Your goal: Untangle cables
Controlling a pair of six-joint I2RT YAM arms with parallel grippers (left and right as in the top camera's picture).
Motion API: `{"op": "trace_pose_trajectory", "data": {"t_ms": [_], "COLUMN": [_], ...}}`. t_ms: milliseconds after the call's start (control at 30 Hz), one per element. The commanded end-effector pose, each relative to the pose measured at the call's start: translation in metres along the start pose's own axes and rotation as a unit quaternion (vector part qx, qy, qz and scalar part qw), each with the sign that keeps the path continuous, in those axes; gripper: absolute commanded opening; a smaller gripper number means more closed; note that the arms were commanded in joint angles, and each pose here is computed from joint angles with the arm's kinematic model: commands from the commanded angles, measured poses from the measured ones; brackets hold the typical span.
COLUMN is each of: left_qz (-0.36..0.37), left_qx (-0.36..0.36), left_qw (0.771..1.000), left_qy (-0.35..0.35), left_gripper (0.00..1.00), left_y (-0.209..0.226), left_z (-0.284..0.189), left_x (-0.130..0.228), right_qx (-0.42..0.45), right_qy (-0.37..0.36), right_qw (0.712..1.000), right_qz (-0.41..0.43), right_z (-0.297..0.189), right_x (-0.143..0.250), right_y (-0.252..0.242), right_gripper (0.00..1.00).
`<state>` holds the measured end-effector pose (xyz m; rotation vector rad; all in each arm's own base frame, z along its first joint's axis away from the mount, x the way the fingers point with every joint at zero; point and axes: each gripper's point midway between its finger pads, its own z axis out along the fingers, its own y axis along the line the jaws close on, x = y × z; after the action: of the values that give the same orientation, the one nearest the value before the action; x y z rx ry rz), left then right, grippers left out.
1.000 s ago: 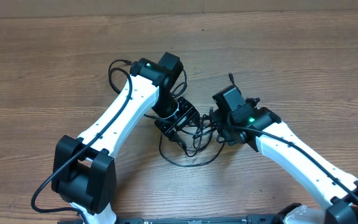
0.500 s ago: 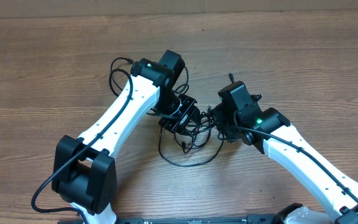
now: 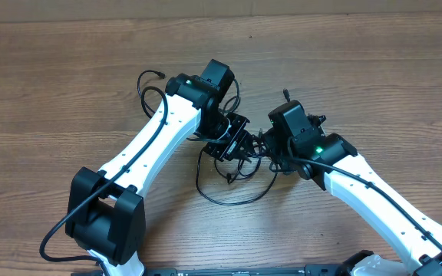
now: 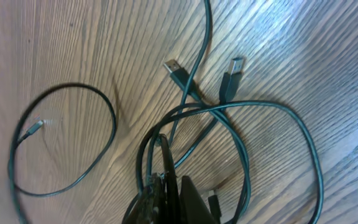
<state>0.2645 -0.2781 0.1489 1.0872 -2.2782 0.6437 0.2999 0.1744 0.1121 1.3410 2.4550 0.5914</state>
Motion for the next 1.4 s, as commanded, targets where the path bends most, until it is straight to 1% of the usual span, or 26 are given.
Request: {"op": "trace_pose_trajectory", "data": {"t_ms": [0, 200, 433, 467, 500, 533, 567, 600, 633, 667, 733, 833, 1000, 1067, 1133, 1233, 1367], "left_qz": [0.002, 0.002, 0.001, -0.001, -0.003, -0.005, -0.005, -0.005, -0.005, -0.005, -0.007, -0.01, -0.021, -0.025, -0.027, -0.029, -0.029], "left_qx": [0.001, 0.0, 0.007, 0.008, 0.01, 0.011, 0.012, 0.012, 0.011, 0.011, 0.011, 0.014, 0.018, 0.02, 0.022, 0.026, 0.026], "left_qw": [1.0, 1.0, 1.0, 1.0, 1.0, 1.0, 1.0, 1.0, 1.0, 0.999, 0.999, 0.999, 0.997, 0.996, 0.996, 0.997, 0.997], "left_qy": [0.022, 0.004, 0.0, -0.001, -0.001, -0.002, -0.004, -0.008, -0.018, -0.03, -0.046, -0.05, -0.079, -0.08, -0.08, -0.073, -0.07], "left_gripper": [0.04, 0.05, 0.04, 0.04, 0.04, 0.04, 0.04, 0.04, 0.04, 0.04, 0.04, 0.05, 0.05, 0.04, 0.05, 0.05, 0.04], "left_y": [-0.003, -0.002, -0.004, -0.004, -0.005, -0.005, -0.005, -0.005, -0.005, -0.004, -0.003, -0.004, -0.003, -0.003, -0.004, -0.005, -0.005], "left_z": [0.004, 0.003, -0.002, -0.003, -0.005, -0.005, -0.006, -0.007, -0.008, -0.009, -0.011, -0.014, -0.022, -0.024, -0.025, -0.025, -0.025], "left_x": [0.008, 0.001, -0.006, -0.008, -0.009, -0.011, -0.012, -0.014, -0.018, -0.024, -0.031, -0.036, -0.052, -0.055, -0.056, -0.054, -0.053], "right_qx": [-0.032, -0.022, 0.006, 0.009, 0.01, 0.011, 0.011, 0.01, 0.009, 0.007, 0.005, -0.003, -0.047, -0.077, -0.088, -0.074, -0.044], "right_qy": [0.007, 0.002, -0.03, -0.03, -0.029, -0.026, -0.021, -0.017, -0.014, -0.011, -0.004, 0.015, 0.056, 0.101, 0.136, 0.152, 0.158], "right_qw": [0.999, 1.0, 0.996, 0.995, 0.994, 0.994, 0.994, 0.995, 0.995, 0.995, 0.996, 0.997, 0.995, 0.989, 0.983, 0.981, 0.984], "right_qz": [-0.005, -0.018, -0.086, -0.094, -0.101, -0.103, -0.103, -0.103, -0.102, -0.099, -0.09, -0.078, -0.073, -0.082, -0.089, -0.098, -0.067], "right_z": [-0.014, -0.013, -0.013, -0.013, -0.013, -0.013, -0.013, -0.013, -0.014, -0.015, -0.018, -0.029, -0.053, -0.065, -0.07, -0.064, -0.052], "right_x": [0.006, 0.005, -0.006, -0.006, -0.006, -0.005, -0.003, -0.002, -0.002, -0.003, -0.006, -0.009, -0.012, -0.001, 0.013, 0.029, 0.044], "right_y": [0.019, 0.014, 0.002, 0.001, 0.0, -0.001, -0.001, -0.001, 0.0, 0.0, -0.001, -0.002, 0.004, 0.01, 0.012, 0.007, 0.001], "right_gripper": [0.04, 0.04, 0.04, 0.09, 0.17, 0.3, 0.39, 0.45, 0.49, 0.5, 0.51, 0.52, 0.59, 0.58, 0.57, 0.52, 0.53]}}
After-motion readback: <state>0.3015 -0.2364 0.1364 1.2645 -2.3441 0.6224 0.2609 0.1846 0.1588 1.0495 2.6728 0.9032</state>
